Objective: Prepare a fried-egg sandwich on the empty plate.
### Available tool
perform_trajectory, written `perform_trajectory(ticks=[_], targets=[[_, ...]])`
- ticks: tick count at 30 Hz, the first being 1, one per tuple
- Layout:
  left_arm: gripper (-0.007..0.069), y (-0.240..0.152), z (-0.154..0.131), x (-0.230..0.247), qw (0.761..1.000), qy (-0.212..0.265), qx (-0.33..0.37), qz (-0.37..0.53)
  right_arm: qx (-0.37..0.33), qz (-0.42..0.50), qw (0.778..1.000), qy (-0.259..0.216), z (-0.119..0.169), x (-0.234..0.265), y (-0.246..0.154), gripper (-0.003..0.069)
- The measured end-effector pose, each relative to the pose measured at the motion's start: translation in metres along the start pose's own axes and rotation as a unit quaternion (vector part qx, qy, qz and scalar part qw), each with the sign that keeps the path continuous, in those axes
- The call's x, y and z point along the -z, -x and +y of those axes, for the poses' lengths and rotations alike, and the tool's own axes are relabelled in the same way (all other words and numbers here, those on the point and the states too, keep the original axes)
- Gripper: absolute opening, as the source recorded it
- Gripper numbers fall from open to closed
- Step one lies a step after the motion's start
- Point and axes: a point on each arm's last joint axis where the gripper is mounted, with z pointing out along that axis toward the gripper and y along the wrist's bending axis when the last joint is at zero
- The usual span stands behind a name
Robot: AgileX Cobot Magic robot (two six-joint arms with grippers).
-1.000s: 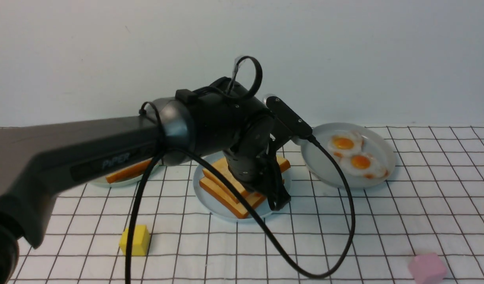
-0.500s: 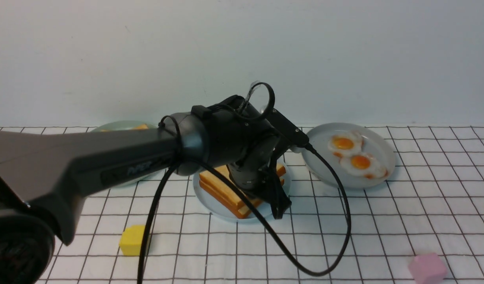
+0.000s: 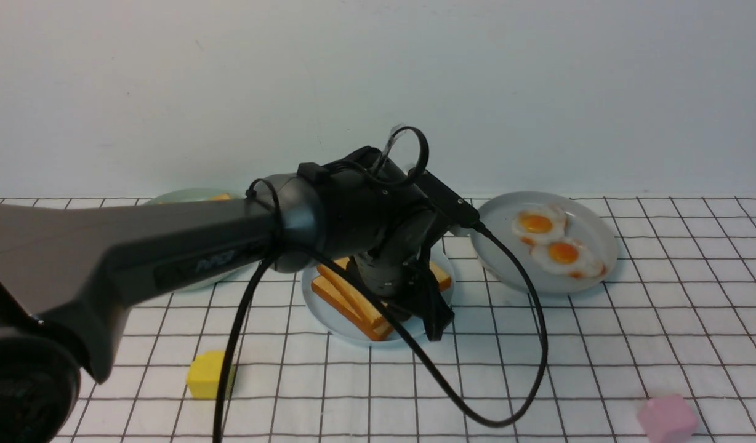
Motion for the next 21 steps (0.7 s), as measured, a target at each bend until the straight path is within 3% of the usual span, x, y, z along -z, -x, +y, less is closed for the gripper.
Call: perform_trajectory(ticks=[5, 8, 9, 11, 13, 16, 17, 21], targets=[[0.0321, 0.007, 0.0, 0.059, 0.999, 0.003, 0.026, -0.024, 0.0, 0.0, 1.0, 0.0, 0.0, 0.0, 0.0, 0.0088], [0.019, 0.01, -0.013, 0.151, 0.993, -0.016, 0.047, -0.106, -0.001, 0.006, 1.0, 0.003, 0.001, 0.0, -0.001, 0.0088], [0.0181, 0.01, -0.013, 0.157, 0.992, -0.018, 0.046, -0.112, -0.001, 0.006, 1.0, 0.003, 0.001, 0.0, -0.001, 0.0088], [0.007, -0.003, -0.019, 0.226, 0.978, -0.049, 0.068, -0.189, -0.001, 0.013, 1.0, 0.003, 0.001, 0.002, -0.004, 0.009], [-0.0003, -0.024, -0.018, 0.273, 0.962, -0.078, 0.088, -0.245, 0.002, 0.008, 1.0, 0.003, 0.001, 0.006, -0.007, 0.0091], [-0.0013, -0.058, -0.021, 0.304, 0.947, -0.114, 0.1, -0.283, 0.007, -0.004, 1.0, -0.004, 0.001, 0.014, -0.011, 0.0091], [-0.0013, -0.087, -0.022, 0.32, 0.932, -0.146, 0.107, -0.314, 0.009, -0.012, 1.0, -0.009, 0.0, 0.02, -0.015, 0.0089], [-0.0013, -0.15, -0.028, 0.31, 0.91, -0.203, 0.117, -0.341, 0.004, -0.024, 0.999, -0.025, -0.002, 0.03, -0.023, 0.0054]])
